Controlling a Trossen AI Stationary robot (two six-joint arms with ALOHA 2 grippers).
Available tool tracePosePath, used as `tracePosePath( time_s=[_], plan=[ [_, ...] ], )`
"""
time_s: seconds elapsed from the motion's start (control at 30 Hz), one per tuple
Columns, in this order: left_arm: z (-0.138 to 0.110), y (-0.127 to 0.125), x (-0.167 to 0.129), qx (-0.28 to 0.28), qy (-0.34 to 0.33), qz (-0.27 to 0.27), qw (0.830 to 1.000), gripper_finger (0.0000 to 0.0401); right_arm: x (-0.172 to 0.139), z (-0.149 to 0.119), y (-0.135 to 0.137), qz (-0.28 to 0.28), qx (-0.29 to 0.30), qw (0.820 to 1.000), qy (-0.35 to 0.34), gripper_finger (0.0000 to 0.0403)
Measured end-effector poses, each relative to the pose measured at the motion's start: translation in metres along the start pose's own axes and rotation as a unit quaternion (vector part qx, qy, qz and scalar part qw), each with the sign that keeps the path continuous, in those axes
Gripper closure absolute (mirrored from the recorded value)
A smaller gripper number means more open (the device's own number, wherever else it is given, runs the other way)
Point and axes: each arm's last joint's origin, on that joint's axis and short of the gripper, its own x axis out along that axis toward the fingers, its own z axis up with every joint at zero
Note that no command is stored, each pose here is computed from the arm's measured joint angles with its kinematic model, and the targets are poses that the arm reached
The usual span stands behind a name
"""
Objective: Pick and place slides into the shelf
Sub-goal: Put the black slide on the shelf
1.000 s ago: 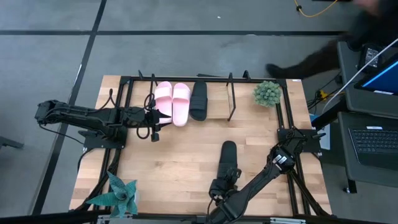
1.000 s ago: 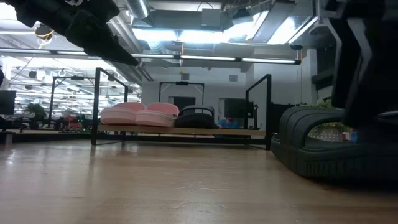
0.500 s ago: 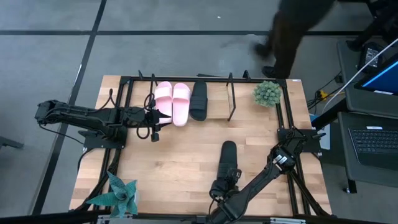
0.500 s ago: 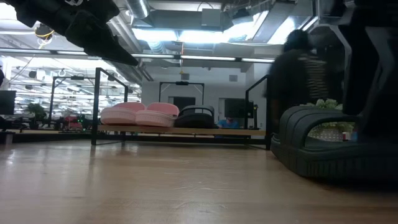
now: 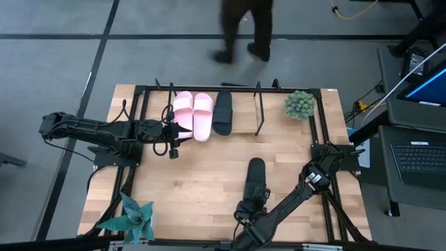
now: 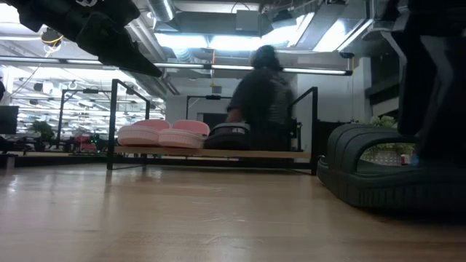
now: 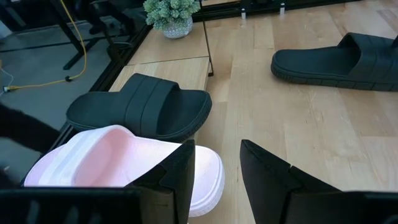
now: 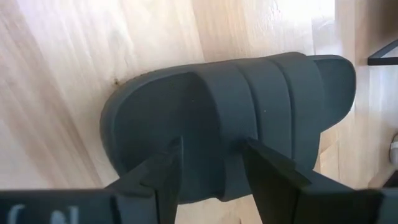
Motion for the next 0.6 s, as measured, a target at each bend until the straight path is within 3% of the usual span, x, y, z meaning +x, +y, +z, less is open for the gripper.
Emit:
tracePosePath(
  time_s=[0.6],
  plan=[
    [-0.005,0.000,0.000,0.007,0.024,-0.002,1.000,0.0280,0.012,0.005,-0.006,-0.016,-0.012,1.000,0.012,0.0235]
  ],
)
